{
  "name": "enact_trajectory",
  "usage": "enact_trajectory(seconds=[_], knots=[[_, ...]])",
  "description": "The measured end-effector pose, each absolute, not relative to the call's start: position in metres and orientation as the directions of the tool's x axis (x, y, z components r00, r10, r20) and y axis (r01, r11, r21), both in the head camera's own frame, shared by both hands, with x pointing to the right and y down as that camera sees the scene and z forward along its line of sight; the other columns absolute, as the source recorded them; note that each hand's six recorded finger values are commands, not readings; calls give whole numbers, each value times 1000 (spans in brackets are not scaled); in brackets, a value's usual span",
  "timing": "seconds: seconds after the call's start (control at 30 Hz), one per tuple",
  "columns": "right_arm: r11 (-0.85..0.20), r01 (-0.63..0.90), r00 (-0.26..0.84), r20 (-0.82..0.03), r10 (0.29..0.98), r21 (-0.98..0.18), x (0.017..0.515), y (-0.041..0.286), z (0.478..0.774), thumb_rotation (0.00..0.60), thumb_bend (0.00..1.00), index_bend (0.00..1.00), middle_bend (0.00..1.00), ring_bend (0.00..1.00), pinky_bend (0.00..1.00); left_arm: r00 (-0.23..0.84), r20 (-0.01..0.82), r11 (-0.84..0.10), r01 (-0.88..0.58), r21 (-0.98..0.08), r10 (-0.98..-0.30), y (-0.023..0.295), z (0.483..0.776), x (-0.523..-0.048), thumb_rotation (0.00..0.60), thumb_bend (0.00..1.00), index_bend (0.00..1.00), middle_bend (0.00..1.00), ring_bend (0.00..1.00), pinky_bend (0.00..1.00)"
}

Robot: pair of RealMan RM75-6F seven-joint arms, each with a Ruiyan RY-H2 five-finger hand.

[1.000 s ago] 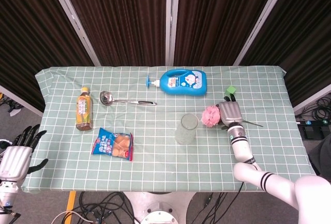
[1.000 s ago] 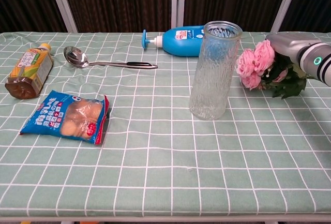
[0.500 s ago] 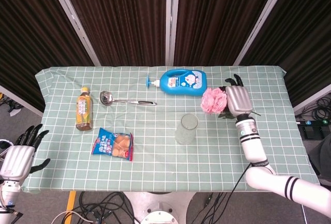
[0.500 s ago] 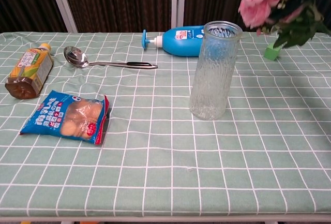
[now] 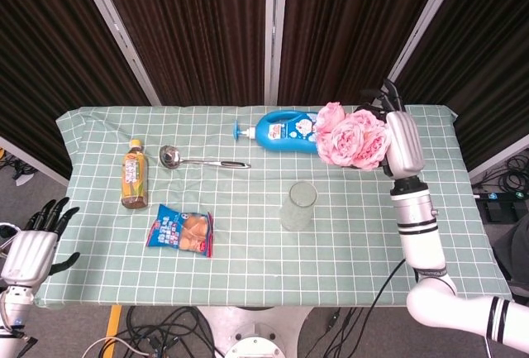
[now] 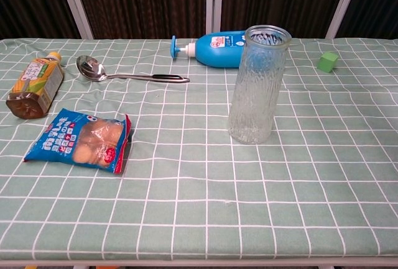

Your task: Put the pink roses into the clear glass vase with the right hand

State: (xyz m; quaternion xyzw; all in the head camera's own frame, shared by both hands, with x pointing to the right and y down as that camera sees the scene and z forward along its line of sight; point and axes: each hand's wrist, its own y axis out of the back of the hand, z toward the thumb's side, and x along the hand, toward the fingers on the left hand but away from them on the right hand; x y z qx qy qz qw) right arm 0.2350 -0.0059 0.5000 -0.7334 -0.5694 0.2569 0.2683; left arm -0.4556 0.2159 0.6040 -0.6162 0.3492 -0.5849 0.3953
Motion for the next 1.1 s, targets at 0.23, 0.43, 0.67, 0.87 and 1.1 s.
enact_trajectory(seconds=[0.23,0.43,0.67,0.87,1.1], knots=[[-247,864,271,-7,963,-438,218,4,491,600,196,686,599,193,0,59,446,-445,31,-895,-893,215,604,-459,600,177,147,22,0,194],[-287,914,301,5,954,-286,202,16,489,600,197,686,599,193,0,59,452,-451,31,-892,-890,217,605,-459,600,176,147,22,0,194],[-314,931,305,-74,950,-188,195,27,500,600,197,686,599,193,0,58,449,-448,25,-893,-892,216,605,-460,600,177,147,22,0,194],[-327,930,310,-121,943,-167,193,30,516,600,196,686,599,193,0,55,450,-449,24,-893,-891,217,605,-461,600,176,147,22,0,194],[-360,922,336,-168,927,-143,190,35,541,600,193,690,597,193,0,44,448,-447,32,-894,-893,217,607,-466,600,176,147,22,0,194]])
